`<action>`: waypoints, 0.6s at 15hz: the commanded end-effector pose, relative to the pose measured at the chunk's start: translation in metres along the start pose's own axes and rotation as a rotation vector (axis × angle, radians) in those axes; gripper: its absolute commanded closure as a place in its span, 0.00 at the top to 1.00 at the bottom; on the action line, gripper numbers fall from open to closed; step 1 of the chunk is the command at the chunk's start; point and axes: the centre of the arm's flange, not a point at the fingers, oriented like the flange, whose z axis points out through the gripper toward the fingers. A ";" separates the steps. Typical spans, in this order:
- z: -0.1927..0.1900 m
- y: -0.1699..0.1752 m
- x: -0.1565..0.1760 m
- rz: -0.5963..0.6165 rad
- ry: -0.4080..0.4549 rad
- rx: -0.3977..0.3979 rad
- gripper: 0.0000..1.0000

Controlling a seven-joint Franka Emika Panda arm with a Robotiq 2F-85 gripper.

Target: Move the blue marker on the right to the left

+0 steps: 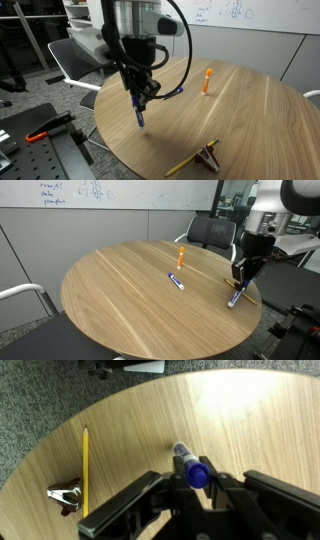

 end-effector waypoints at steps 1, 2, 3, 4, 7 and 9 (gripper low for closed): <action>0.005 -0.003 0.013 0.013 -0.004 -0.013 0.05; 0.006 -0.002 0.014 0.014 -0.005 -0.012 0.05; 0.006 -0.002 0.015 0.014 -0.007 -0.010 0.05; 0.007 -0.002 0.015 0.013 -0.008 -0.009 0.05; 0.012 -0.001 0.017 0.011 -0.012 -0.008 0.05; 0.016 -0.001 0.018 0.013 -0.018 -0.009 0.05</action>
